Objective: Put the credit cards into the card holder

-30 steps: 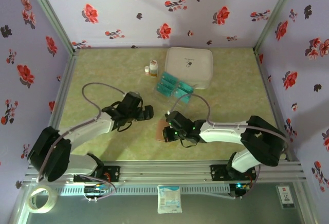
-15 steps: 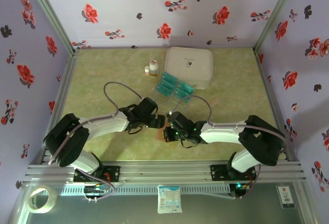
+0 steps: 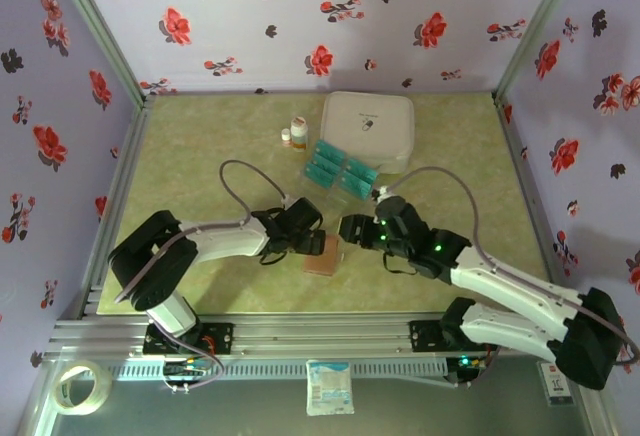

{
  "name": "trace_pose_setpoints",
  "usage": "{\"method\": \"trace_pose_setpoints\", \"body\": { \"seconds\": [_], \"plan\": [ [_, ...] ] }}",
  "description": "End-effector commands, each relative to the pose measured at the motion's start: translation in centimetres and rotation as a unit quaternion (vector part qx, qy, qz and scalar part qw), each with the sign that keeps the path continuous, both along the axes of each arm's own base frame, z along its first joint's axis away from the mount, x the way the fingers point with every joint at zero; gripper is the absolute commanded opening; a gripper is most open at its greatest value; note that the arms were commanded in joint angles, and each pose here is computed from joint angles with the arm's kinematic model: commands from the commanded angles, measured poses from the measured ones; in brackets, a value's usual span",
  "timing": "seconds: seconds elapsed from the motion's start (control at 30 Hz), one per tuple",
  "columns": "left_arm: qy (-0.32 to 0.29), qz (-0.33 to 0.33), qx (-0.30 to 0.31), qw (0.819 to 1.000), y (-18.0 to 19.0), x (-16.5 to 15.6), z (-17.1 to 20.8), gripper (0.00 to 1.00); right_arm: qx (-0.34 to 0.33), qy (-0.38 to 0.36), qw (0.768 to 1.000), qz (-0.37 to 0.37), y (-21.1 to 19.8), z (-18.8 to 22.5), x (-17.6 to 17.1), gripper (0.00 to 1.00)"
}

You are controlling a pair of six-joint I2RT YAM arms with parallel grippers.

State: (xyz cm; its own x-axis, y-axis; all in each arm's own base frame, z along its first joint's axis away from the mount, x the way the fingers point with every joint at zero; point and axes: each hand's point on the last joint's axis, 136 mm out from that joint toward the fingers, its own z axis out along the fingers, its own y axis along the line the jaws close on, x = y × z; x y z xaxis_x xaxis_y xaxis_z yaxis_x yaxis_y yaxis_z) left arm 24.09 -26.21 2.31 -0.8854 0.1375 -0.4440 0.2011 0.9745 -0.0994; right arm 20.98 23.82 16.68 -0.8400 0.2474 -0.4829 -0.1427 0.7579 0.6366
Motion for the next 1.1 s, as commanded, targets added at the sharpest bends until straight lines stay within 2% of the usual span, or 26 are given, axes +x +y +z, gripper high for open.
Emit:
{"method": "trace_pose_setpoints", "body": {
  "seconds": [0.0, 0.1, 0.4, 0.53, 0.7, 0.87, 0.9, 0.97, 1.07],
  "plan": [
    [0.027, 0.041, 0.074, 0.996, 2.9, -0.8, -2.2, 1.00, -0.021, 0.017, 0.999, -0.046, -2.7, 1.9, 0.7, 0.64],
    [0.038, 0.060, 0.085, 0.994, 3.2, -1.1, -2.9, 1.00, -0.011, 0.036, 0.997, -0.072, -4.0, 3.6, 1.5, 0.73],
    [0.052, 0.103, 0.102, 0.988, 4.3, -1.7, -3.3, 1.00, 0.088, 0.091, 0.986, -0.108, -5.6, 8.2, 3.8, 0.81],
    [0.051, 0.114, 0.112, 0.986, 5.2, -2.0, -3.1, 1.00, 0.101, 0.081, 0.986, -0.110, -5.7, 9.9, 4.5, 0.82],
    [0.056, 0.121, 0.118, 0.984, 5.7, -2.2, -3.4, 1.00, 0.157, 0.099, 0.978, -0.095, -4.2, 10.8, 5.3, 0.82],
    [0.055, 0.128, 0.116, 0.983, 5.8, -1.9, -3.9, 1.00, 0.210, 0.078, 0.971, -0.084, -2.9, 11.5, 6.1, 0.75],
    [0.055, 0.126, 0.116, 0.984, 5.6, -1.9, -4.0, 1.00, 0.209, 0.074, 0.972, -0.076, -2.8, 11.9, 6.2, 0.75],
    [0.056, 0.128, 0.117, 0.983, 5.6, -1.6, -4.1, 1.00, 0.161, 0.088, 0.979, -0.089, -3.7, 11.0, 5.9, 0.78],
    [0.053, 0.131, 0.111, 0.984, 5.5, -1.3, -4.2, 1.00, 0.177, 0.080, 0.977, -0.089, -3.7, 11.9, 6.0, 0.79]
  ]
}}
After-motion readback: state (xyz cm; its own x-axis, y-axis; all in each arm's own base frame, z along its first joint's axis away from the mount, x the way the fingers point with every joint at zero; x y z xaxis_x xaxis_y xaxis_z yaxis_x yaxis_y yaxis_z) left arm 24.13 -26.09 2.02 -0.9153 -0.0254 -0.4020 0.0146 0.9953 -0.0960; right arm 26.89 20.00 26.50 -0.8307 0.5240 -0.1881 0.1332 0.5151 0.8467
